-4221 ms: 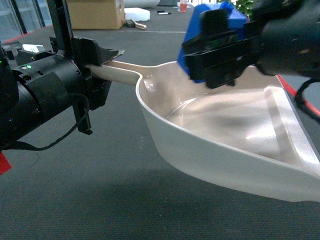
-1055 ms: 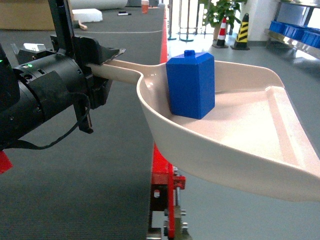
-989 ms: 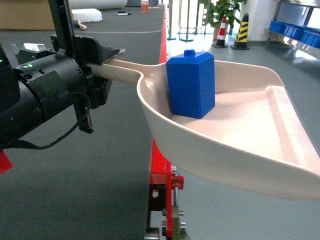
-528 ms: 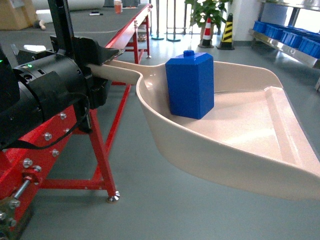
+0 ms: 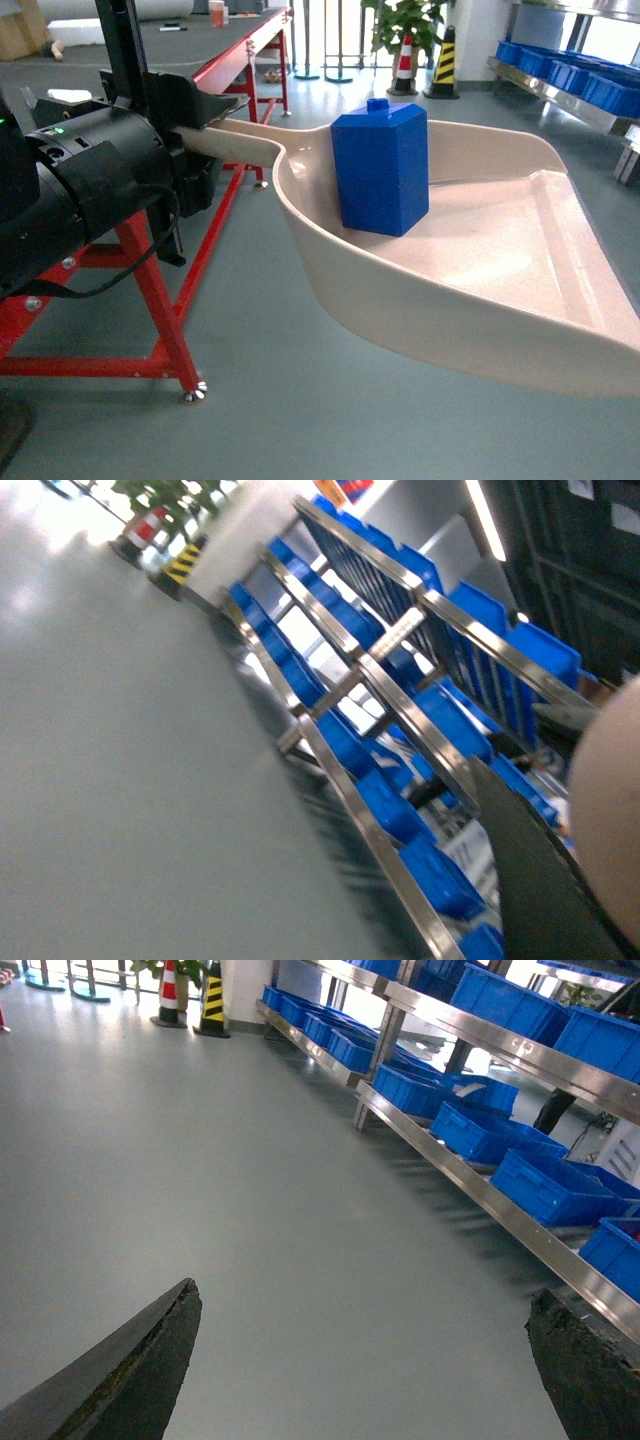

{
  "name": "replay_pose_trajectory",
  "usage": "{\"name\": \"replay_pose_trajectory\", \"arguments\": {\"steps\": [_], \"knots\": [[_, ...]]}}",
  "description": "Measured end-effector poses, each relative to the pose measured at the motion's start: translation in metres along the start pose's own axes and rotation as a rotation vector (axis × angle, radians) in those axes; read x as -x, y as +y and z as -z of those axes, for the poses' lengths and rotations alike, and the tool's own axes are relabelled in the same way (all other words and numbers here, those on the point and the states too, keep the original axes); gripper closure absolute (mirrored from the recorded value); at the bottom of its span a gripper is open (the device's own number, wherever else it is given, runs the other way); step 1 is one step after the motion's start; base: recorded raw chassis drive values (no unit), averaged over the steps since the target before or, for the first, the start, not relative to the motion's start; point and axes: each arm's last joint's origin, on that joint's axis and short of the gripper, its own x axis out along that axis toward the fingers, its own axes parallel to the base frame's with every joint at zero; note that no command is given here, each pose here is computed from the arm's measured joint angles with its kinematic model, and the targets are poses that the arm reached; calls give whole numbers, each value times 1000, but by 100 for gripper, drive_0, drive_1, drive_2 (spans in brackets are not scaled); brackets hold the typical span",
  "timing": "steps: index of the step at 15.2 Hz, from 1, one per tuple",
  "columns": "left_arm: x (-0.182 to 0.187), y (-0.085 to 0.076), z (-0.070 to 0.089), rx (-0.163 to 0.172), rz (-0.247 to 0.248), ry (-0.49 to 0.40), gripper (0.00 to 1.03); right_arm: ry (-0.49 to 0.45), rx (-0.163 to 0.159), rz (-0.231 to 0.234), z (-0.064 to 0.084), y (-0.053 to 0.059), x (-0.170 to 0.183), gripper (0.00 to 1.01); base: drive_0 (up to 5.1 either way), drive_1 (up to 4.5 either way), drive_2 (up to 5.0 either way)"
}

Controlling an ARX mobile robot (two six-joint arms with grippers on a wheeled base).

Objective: Place part in tray to right shelf

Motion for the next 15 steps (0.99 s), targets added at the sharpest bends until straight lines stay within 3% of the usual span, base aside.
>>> {"name": "replay_pose_trajectory", "arguments": {"steps": [15], "knots": [[0,0,3,0,2,7,91,-2,-1,2,0,0,0,3,493,-252,-252]]}}
